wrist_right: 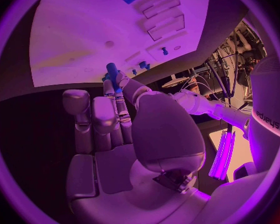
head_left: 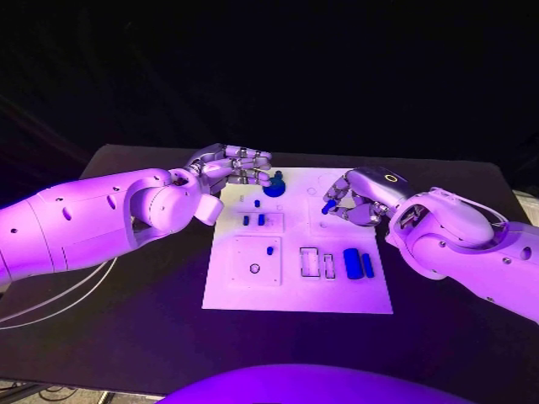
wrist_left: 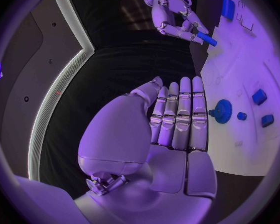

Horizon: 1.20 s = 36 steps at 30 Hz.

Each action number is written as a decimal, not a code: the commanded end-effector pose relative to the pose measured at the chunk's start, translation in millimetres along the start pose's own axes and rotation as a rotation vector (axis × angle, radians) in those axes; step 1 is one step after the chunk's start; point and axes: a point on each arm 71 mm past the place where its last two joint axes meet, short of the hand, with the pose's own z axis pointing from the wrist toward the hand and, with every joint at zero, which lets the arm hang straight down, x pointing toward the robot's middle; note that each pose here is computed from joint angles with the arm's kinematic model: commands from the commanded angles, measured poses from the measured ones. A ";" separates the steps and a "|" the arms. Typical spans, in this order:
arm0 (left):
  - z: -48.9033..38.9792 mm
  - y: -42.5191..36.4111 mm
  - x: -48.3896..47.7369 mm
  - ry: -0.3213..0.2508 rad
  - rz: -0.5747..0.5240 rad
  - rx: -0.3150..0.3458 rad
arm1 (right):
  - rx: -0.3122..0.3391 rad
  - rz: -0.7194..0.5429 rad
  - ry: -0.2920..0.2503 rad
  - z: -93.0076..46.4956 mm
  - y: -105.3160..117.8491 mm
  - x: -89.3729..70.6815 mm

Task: Assemble the parts on the task board

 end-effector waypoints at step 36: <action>6.7 -0.1 3.9 0.020 -0.006 0.011 | -0.281 0.127 0.200 18.6 124.0 78.6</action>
